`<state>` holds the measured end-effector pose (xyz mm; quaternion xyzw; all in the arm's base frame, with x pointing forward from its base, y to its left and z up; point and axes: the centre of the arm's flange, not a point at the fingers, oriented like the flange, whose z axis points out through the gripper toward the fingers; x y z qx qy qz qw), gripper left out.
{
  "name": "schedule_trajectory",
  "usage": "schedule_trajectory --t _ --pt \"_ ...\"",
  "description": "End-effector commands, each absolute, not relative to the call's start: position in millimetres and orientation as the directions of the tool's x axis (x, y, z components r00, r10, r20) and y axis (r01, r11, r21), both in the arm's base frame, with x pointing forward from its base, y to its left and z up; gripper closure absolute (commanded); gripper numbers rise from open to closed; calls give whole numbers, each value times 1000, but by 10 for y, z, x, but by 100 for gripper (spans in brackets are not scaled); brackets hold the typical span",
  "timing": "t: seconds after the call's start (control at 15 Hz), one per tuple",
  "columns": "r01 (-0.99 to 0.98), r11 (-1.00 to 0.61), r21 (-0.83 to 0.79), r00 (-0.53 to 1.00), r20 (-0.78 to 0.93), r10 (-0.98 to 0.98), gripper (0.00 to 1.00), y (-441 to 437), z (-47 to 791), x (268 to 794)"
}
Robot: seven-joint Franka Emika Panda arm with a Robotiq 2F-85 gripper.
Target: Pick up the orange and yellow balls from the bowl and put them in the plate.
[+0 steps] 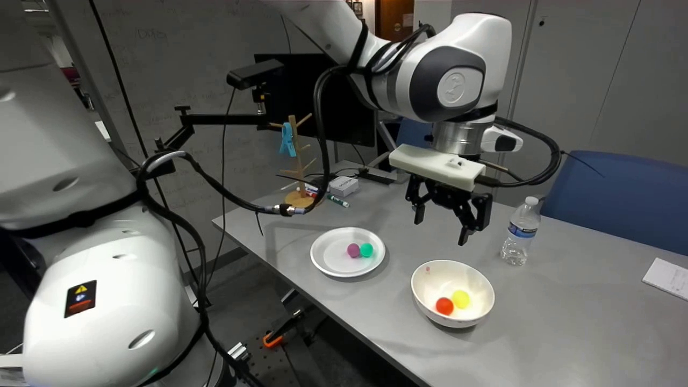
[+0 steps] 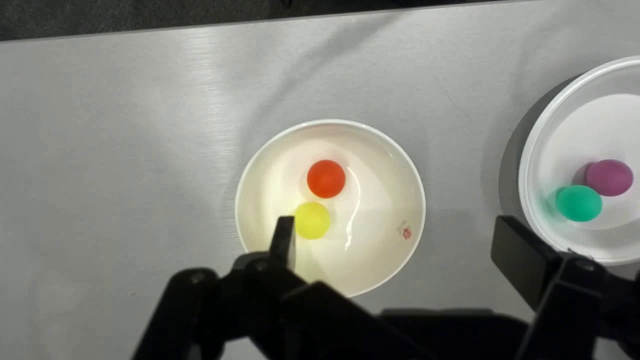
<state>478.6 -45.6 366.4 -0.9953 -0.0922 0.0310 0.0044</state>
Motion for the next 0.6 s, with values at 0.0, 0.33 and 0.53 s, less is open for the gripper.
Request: schedule_trajectory --t 0.0,0.33,0.53 --pt "180 -984 -15 982 -62 181 0 -458 3644 4804" --pt "157 -988 -2 985 -67 157 0 -483 3544 4931" --pt "126 -992 23 990 -67 124 0 -469 3318 5098"
